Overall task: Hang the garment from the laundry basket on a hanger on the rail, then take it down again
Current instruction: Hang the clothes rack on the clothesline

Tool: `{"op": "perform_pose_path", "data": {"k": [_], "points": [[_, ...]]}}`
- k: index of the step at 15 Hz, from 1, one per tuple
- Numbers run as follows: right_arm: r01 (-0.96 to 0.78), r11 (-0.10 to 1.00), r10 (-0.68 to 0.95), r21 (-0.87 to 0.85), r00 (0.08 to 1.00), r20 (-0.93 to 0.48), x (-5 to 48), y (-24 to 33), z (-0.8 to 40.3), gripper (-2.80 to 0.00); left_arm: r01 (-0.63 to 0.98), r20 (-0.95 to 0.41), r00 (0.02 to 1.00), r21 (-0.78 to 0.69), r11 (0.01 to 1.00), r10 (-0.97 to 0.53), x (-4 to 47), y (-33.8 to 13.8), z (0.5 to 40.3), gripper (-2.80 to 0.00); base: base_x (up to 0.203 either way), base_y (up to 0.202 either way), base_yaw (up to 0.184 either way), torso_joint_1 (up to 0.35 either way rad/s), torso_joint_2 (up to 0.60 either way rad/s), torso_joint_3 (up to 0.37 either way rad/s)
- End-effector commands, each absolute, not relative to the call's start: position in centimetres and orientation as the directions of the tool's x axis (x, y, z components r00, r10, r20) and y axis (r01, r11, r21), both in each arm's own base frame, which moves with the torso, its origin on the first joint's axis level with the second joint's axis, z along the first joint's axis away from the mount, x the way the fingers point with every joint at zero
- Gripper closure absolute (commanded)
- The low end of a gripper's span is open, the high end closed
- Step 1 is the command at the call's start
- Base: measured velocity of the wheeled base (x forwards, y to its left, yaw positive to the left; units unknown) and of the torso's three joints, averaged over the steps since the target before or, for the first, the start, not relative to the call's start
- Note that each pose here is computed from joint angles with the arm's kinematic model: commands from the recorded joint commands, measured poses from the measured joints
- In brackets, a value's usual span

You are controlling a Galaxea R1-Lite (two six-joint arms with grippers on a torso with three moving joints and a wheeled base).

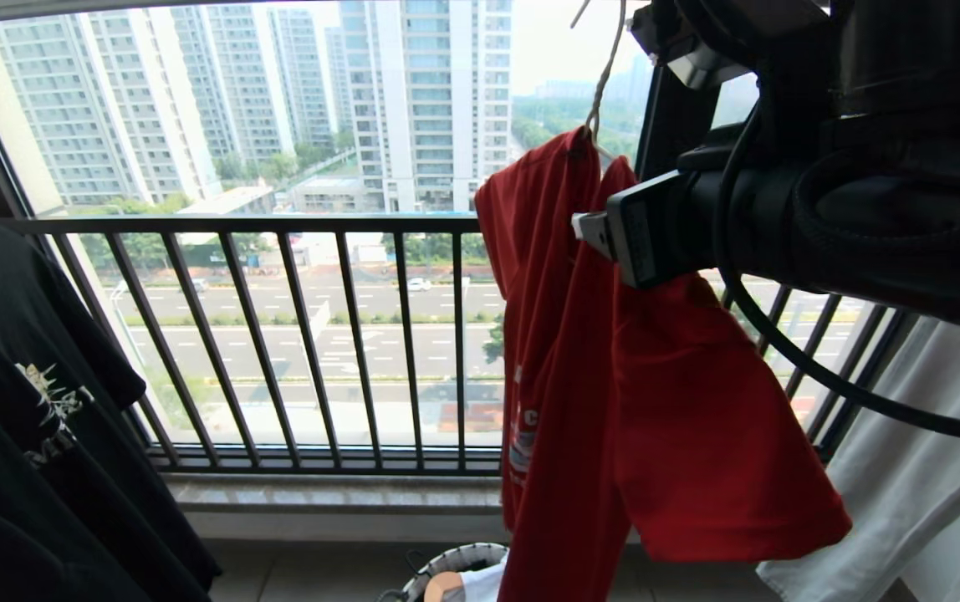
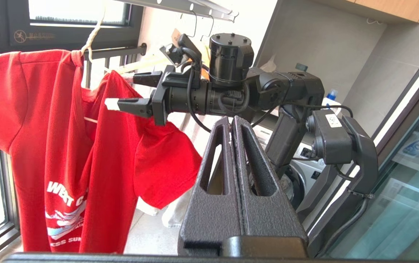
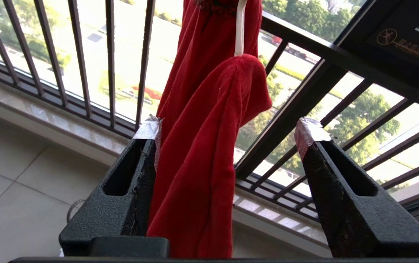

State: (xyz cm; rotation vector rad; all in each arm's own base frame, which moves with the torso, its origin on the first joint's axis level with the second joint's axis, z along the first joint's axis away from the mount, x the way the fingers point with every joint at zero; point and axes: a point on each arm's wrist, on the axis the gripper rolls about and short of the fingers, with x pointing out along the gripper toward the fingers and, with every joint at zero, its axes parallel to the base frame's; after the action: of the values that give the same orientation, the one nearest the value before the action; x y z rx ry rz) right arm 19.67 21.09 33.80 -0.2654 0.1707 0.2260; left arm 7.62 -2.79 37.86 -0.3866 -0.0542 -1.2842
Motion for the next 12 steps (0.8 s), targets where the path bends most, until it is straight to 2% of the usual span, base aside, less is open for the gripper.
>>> {"op": "perform_pose_path", "data": {"k": [1, 12], "points": [[-0.235, 0.938, 0.182, -0.255, 0.959, -0.217, 18.8, 19.7, 33.1, -2.8, 0.942, 0.25, 0.285, -0.253, 0.222, -0.925, 7.7, -2.8, 37.9, 0.0, 0.0, 0.0, 0.0, 0.0, 0.0, 0.0], [-0.281, 0.913, 0.171, -0.295, 0.921, -0.349, 13.0, 12.8, 27.1, -2.8, 0.942, 0.246, 0.281, -0.254, 0.218, -0.928, 7.7, -2.8, 37.8, 0.0, 0.0, 0.0, 0.0, 0.0, 0.0, 0.0]]}}
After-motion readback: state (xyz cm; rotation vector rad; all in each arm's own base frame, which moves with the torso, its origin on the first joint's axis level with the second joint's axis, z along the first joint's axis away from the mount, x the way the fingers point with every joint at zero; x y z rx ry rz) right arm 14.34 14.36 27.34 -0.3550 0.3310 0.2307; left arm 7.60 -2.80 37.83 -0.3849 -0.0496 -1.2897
